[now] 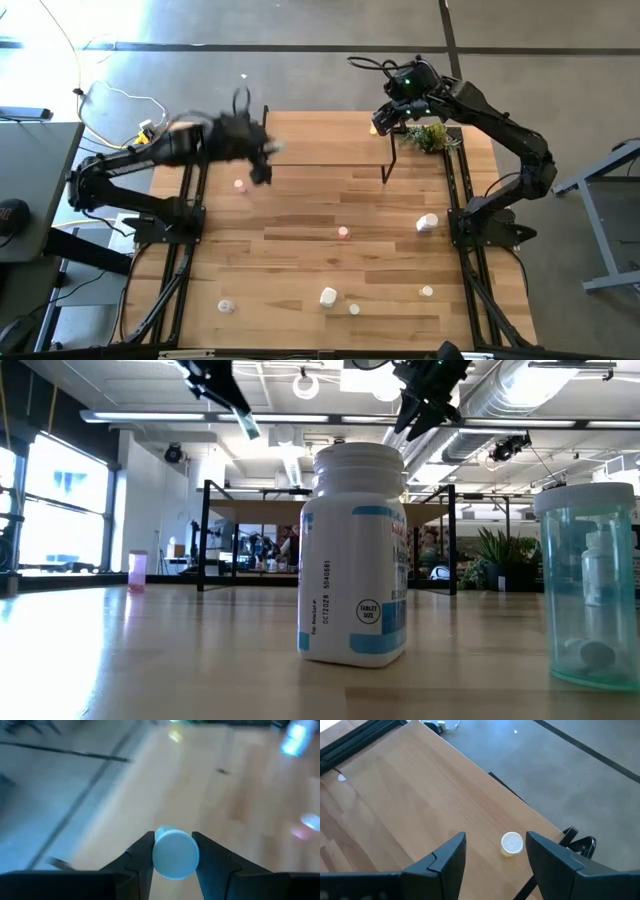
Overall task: Pick and place medicine bottles onto shelf by color
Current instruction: Put the top green pill bottle on the shelf
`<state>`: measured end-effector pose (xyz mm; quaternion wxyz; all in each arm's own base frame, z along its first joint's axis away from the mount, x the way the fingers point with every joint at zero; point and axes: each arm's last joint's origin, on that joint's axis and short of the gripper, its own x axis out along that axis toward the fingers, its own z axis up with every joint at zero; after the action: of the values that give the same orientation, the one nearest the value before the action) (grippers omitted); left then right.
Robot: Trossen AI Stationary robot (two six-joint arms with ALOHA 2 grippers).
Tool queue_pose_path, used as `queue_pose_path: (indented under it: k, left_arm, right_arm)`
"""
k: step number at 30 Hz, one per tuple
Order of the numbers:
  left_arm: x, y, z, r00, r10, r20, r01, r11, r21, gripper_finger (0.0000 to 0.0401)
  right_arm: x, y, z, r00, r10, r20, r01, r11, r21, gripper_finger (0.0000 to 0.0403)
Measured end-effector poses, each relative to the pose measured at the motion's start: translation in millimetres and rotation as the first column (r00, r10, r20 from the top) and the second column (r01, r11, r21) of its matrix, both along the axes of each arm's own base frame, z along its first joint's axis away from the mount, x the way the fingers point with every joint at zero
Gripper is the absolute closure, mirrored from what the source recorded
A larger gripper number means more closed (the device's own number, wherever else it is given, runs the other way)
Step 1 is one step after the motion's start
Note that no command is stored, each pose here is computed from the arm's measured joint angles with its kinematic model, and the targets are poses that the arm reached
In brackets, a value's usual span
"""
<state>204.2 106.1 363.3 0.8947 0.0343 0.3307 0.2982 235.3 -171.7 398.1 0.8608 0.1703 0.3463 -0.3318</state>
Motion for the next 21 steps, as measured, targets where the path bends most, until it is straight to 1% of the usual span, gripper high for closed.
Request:
queue_pose_path:
  k: [2,4,6,8,11,15,21]
  left_arm:
    - [0.7,18.4,10.3,1.0,0.027,-0.011,-0.027,0.999,0.019,0.0288]
    - [1.0,35.8,16.3,0.998,0.052,-0.037,-0.052,0.999,0.014,0.0288]
    - [3.0,51.6,21.0,0.996,0.07,-0.056,-0.071,0.997,-0.003,0.0288]
    - [5.3,66.4,20.9,0.992,0.089,-0.085,-0.092,0.995,-0.039,0.0288]
    - [10.1,85.9,13.1,0.984,0.101,-0.144,-0.119,0.986,-0.117,0.0288]
    - [18.4,101.5,-3.5,0.97,0.094,-0.224,-0.145,0.964,-0.223,0.0288]
    - [30.3,111.7,-25.7,0.953,0.06,-0.297,-0.148,0.947,-0.284,0.0288]
  right_arm:
    - [0.0,0.0,0.0,1.0,-0.011,0.007,0.011,1.0,0.009,0.0206]
    - [0.1,0.0,0.0,1.0,-0.012,0.008,0.012,1.0,0.01,0.0206]
    - [0.5,1.4,-0.5,1.0,-0.018,0.009,0.018,1.0,0.021,0.0206]
    - [0.5,3.1,-1.4,1.0,-0.026,0.005,0.026,0.999,0.039,0.0206]
    - [0.5,7.1,-3.6,0.999,-0.037,-0.011,0.037,0.997,0.073,0.0206]
    - [0.9,13.7,-6.5,0.999,-0.033,-0.041,0.038,0.993,0.109,0.0206]
    - [3.8,22.1,-8.2,0.998,-0.009,-0.061,0.017,0.992,0.128,0.0206]
